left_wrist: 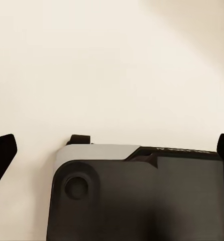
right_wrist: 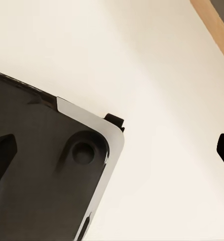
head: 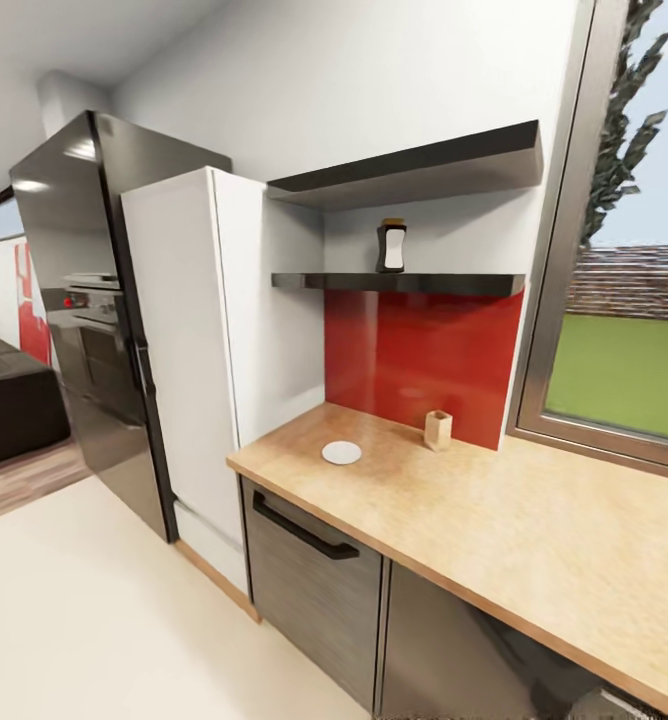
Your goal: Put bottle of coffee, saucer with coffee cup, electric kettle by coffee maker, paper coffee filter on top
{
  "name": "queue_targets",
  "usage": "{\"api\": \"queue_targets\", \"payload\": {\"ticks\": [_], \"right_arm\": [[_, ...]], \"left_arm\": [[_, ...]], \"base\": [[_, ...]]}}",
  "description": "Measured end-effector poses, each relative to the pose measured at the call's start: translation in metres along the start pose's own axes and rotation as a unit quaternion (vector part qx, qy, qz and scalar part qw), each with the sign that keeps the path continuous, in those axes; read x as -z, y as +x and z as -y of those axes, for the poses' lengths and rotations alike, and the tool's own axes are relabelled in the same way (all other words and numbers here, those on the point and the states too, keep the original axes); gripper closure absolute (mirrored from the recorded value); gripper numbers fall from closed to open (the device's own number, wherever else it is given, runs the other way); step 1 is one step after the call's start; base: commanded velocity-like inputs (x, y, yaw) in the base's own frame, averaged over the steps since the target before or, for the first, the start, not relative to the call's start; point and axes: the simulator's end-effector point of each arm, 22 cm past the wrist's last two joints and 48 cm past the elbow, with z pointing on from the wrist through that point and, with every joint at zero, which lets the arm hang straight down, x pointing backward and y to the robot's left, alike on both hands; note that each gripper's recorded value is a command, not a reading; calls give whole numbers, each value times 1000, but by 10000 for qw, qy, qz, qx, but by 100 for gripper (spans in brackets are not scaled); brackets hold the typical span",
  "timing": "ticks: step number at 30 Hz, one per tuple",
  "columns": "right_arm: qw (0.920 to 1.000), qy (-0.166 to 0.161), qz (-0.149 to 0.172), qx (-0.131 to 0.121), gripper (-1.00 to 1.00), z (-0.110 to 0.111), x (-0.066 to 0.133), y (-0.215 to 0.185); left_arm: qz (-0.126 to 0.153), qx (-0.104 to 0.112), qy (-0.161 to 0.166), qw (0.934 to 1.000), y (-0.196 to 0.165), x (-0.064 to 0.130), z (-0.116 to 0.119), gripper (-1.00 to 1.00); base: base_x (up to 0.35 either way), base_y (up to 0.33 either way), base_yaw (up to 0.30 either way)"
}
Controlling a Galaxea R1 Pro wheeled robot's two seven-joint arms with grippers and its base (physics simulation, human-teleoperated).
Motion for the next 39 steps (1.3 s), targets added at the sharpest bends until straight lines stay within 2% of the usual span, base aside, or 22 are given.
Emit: {"api": "queue_targets", "payload": {"ticks": [14,25,39], "right_arm": [[10000,4,0,0,-100,0,0,0],[10000,11,7,4,-100,1,0,0],[10000,7,3,2,-100,0,0,0]], "left_arm": [[0,0,-1,10000,0,0,0,-100],[1,0,1,10000,0,0,0,-100],[0,0,2,10000,0,0,0,-100]], "base": [[0,0,-250],[103,154,-74],[13,18,-238]]}}
